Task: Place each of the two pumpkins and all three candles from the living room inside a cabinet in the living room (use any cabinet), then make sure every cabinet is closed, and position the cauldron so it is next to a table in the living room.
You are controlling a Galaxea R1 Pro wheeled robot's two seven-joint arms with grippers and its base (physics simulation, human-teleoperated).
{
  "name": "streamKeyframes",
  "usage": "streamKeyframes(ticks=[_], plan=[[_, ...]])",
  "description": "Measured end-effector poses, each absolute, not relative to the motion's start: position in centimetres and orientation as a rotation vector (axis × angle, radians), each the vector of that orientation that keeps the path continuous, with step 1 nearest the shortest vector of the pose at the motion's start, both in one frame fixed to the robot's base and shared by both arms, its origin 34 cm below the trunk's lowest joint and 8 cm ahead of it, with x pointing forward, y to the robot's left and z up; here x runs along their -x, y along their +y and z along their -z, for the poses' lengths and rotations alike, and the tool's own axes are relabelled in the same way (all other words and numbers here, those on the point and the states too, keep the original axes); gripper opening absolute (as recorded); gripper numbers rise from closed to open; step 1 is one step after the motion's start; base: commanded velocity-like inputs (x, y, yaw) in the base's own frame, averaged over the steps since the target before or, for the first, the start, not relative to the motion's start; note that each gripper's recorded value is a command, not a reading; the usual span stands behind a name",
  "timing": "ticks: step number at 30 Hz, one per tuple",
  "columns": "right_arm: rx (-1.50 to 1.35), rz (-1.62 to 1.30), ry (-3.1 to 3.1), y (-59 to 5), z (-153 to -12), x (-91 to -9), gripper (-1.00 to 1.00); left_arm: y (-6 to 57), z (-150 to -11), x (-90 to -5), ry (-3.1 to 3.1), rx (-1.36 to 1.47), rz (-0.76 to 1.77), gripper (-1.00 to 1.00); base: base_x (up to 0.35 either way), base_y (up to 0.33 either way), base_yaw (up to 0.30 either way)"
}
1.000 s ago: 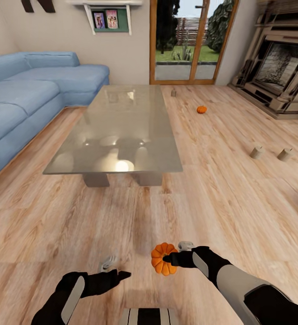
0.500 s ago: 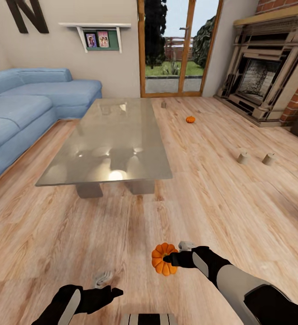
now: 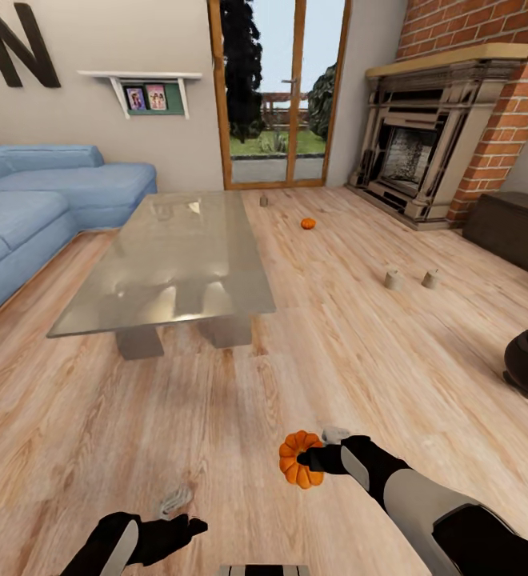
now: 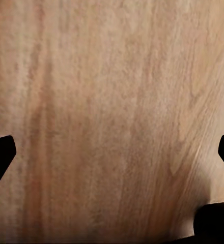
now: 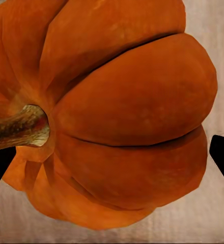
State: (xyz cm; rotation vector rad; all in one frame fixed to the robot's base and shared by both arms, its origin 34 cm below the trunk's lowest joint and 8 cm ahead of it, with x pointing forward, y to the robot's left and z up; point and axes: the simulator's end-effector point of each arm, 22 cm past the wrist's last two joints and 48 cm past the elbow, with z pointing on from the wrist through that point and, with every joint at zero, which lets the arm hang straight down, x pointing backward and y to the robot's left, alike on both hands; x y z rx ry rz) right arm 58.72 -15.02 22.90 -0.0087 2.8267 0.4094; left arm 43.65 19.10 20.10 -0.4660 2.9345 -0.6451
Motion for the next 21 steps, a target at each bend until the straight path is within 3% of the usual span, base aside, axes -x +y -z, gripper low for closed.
streamKeyframes(ticks=[7, 21], plan=[[0.017, -0.403, 2.798, -15.0, -24.5, -59.5, -1.00, 19.8, -20.8, -44.2, 2.927, 0.460, 0.582, 1.00, -0.240, -0.112, -0.122], [0.018, -0.400, 2.772, -15.1, -25.9, -60.3, -1.00, 20.0, -21.5, -45.3, 2.876, 0.446, 0.564, 1.00, -0.015, -0.010, -0.004]])
